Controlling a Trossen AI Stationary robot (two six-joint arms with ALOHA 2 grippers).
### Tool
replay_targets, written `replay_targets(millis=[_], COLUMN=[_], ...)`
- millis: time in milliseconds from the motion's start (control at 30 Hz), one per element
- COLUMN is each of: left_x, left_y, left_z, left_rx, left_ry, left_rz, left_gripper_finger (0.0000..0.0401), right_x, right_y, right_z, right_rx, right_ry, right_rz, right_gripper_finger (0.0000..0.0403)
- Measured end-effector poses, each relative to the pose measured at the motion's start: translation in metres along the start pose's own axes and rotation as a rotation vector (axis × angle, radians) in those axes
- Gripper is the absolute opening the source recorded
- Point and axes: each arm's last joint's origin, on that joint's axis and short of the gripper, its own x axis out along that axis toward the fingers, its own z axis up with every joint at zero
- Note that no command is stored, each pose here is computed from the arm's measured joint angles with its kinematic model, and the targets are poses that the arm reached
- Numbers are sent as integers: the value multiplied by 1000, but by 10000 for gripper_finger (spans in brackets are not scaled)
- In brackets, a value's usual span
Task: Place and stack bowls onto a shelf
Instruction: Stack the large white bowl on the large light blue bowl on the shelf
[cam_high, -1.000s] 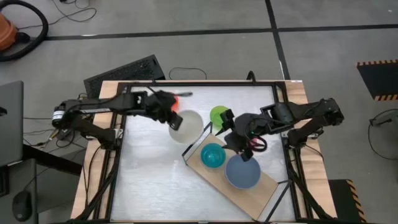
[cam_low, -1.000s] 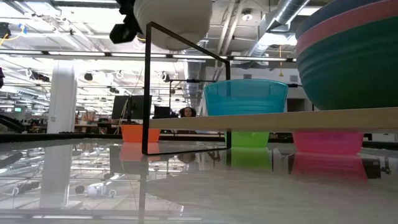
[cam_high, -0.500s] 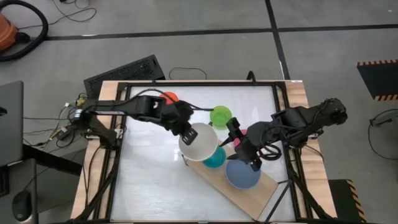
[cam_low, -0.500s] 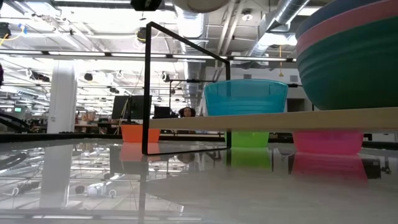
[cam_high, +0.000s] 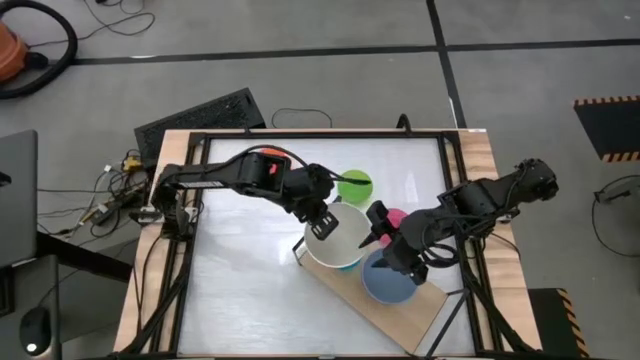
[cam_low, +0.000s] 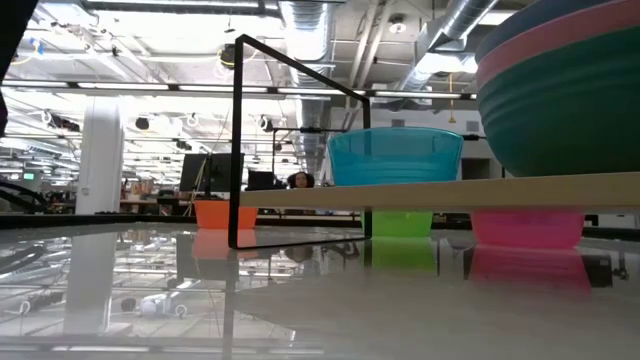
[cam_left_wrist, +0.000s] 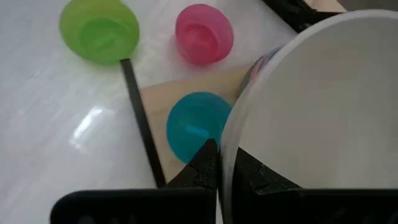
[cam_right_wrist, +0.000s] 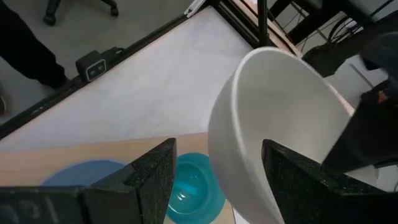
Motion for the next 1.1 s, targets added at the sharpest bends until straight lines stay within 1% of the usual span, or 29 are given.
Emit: replay_targets(millis=[233, 367, 533, 633, 700, 733, 800, 900, 933, 1100], left_x=[13, 14, 15, 14, 15, 15, 15, 15, 15, 15], left_y=[-1, -3, -4, -3, -3, -4, -4, -6, -6, -8], left_z=[-1, 0, 1, -1, -1, 0, 0, 1, 2, 3], left_rx=[-2, -2, 0, 1, -1, 0, 5, 31, 36, 60], left_ry=[32, 20, 11, 23, 20, 18, 17, 10, 10, -4], left_rz=[22, 5, -2, 11, 8, 4, 0, -31, -37, -53], left_gripper_finger=[0, 0, 0, 0, 0, 0, 0, 1, 1, 4], right_x=[-1, 0, 14, 19, 23, 23, 22, 22, 23, 22], right_y=[2, 4, 6, 7, 10, 10, 13, 17, 17, 19], right_z=[-1, -6, -8, -10, -9, -9, -8, -8, -9, -8], right_rx=[29, 21, 15, -13, -35, -51, -88, -144, -154, -148], right_ry=[9, 63, 124, 172, 196, 201, 209, 220, 226, 226], right_rz=[8, 38, 62, 30, 14, 2, -8, 23, 30, 28], right_gripper_finger=[260, 241, 222, 210, 188, 170, 122, 36, 27, 27])
